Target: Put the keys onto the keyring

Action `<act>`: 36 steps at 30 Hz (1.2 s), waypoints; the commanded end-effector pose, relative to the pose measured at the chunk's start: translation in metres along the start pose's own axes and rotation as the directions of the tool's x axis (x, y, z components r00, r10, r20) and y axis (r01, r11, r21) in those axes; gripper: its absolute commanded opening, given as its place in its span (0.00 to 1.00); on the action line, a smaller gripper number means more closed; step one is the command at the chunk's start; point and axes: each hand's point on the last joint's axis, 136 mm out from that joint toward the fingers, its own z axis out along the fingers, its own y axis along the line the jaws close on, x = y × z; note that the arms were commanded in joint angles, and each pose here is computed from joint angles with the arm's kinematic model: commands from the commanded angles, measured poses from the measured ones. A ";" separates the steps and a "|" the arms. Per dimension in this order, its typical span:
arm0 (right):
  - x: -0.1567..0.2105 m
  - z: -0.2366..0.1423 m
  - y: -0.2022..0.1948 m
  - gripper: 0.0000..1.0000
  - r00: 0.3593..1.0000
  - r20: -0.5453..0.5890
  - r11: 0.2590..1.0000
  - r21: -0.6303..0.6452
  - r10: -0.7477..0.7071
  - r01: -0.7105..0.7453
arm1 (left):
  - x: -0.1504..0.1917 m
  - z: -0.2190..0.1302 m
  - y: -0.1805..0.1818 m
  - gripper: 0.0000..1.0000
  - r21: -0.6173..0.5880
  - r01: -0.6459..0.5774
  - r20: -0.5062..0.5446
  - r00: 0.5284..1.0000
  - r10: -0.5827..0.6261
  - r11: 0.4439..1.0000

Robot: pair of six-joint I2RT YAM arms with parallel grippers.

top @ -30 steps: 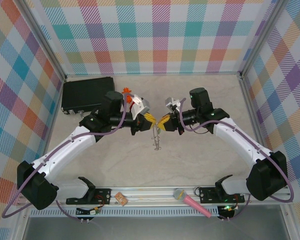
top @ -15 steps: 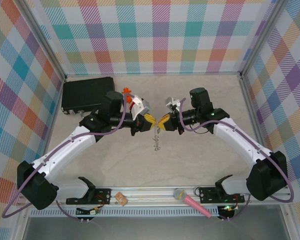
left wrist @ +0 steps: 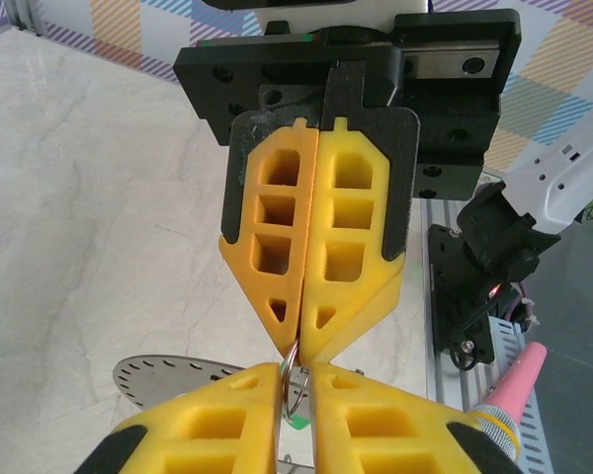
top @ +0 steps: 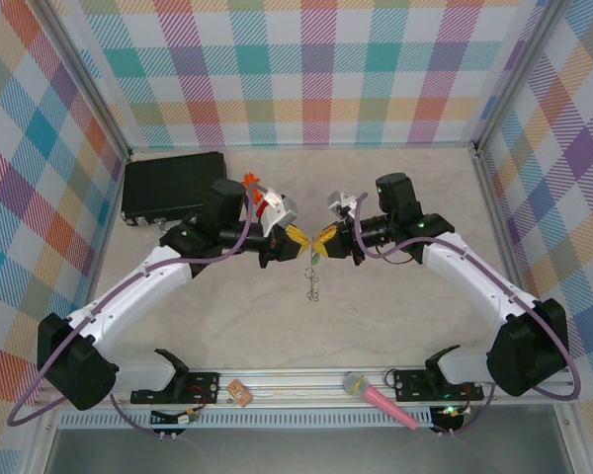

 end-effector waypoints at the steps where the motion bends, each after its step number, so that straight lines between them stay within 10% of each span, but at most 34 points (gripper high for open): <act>1: -0.017 -0.004 0.019 0.00 0.996 0.049 0.996 -0.053 -0.072 0.075 | 0.004 0.001 0.003 0.19 0.003 0.025 -0.017 1.000 -0.025 1.000; 36: -0.016 0.000 0.020 0.00 0.996 0.049 0.995 -0.065 -0.071 0.074 | -0.004 0.005 -0.012 0.00 0.102 0.008 0.019 1.000 -0.010 0.995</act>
